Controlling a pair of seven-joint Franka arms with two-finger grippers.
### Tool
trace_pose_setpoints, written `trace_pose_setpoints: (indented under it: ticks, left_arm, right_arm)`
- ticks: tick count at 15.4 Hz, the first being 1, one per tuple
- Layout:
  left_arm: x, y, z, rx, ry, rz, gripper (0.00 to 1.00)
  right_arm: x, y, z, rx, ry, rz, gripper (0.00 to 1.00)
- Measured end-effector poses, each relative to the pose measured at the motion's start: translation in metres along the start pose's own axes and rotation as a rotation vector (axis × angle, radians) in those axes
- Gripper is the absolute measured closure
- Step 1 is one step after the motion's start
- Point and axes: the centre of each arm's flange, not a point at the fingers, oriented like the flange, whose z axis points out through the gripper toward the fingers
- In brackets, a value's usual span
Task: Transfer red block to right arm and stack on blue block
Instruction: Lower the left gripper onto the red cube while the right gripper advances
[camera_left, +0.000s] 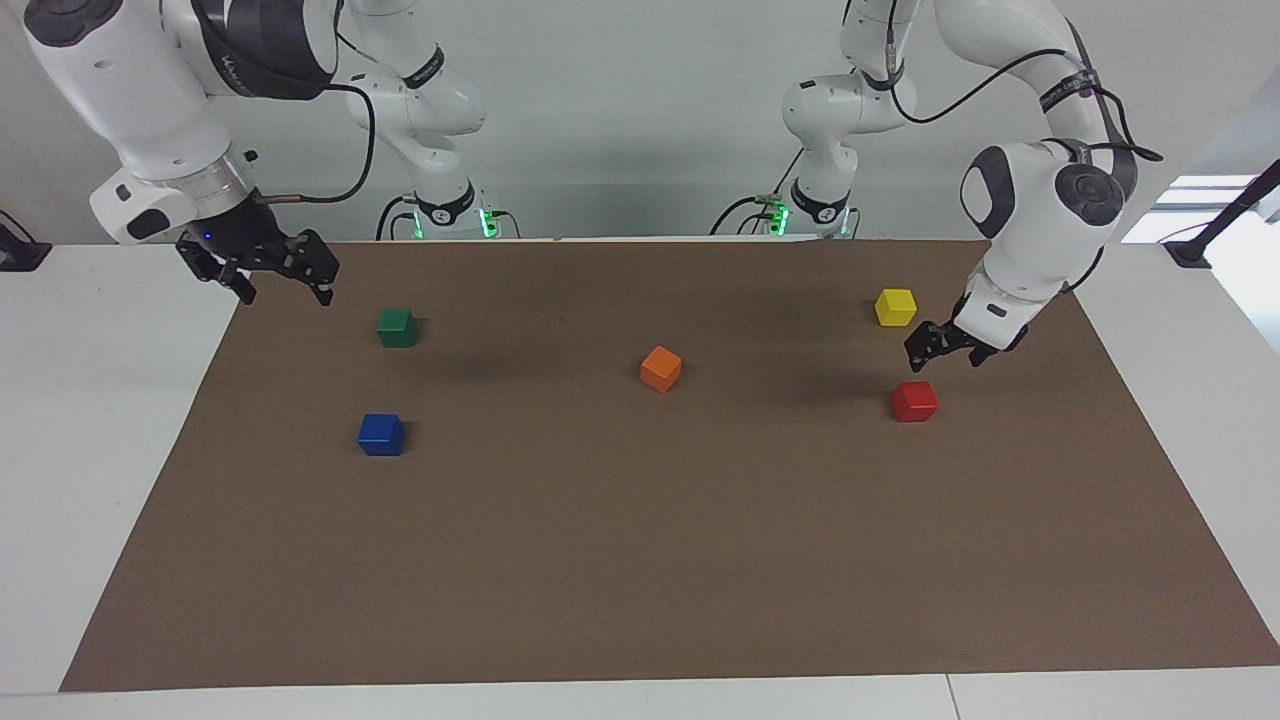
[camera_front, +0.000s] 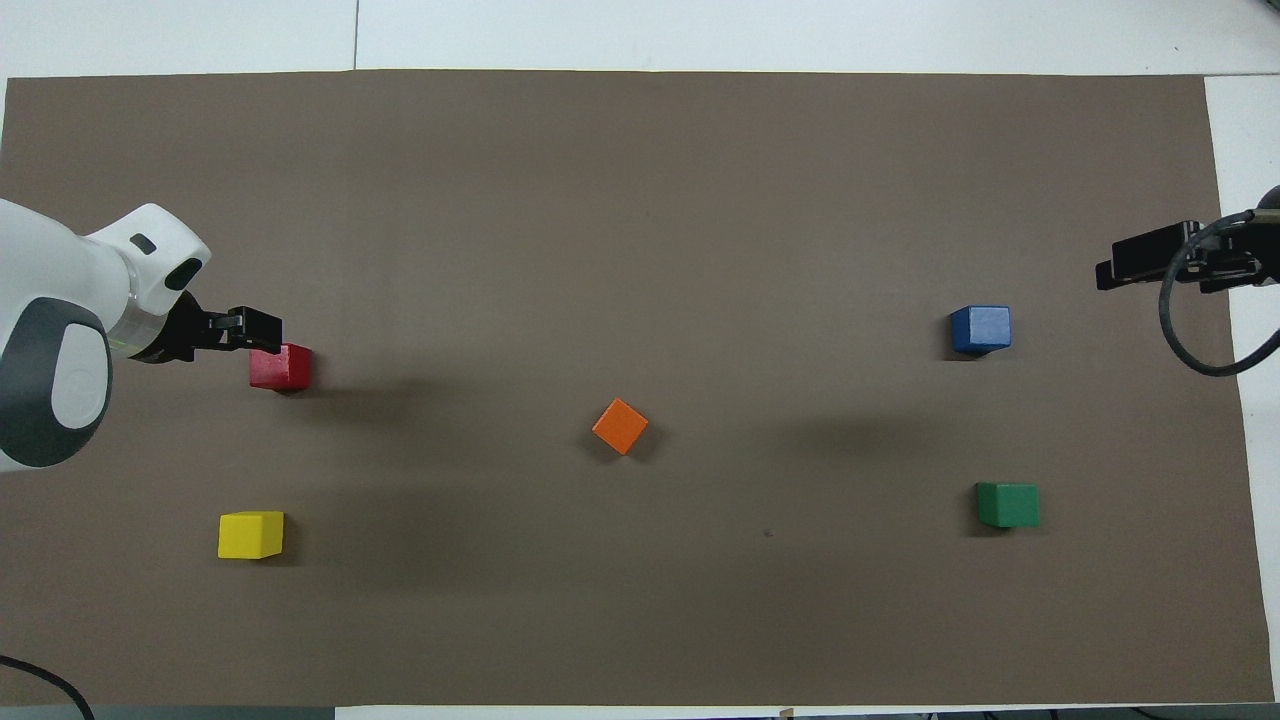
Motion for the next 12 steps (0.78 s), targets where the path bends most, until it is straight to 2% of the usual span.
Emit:
trace_pose_setpoints:
  ticks: [5, 9, 12]
  left_arm:
    - [-0.005, -0.002, 0.027, -0.001, 0.012, -0.007, 0.0]
    - [-0.005, 0.0, 0.04, -0.005, 0.073, -0.01, 0.0]
    - [-0.005, -0.004, 0.045, -0.005, 0.081, -0.018, 0.0]
  right_arm:
    - [0.002, -0.014, 0.014, 0.261, 0.001, 0.04, 0.0]
    - [0.002, -0.01, 0.033, 0.45, -0.02, 0.104, 0.0]
    - [0.002, -0.004, 0.045, 0.649, -0.009, 0.111, 0.0]
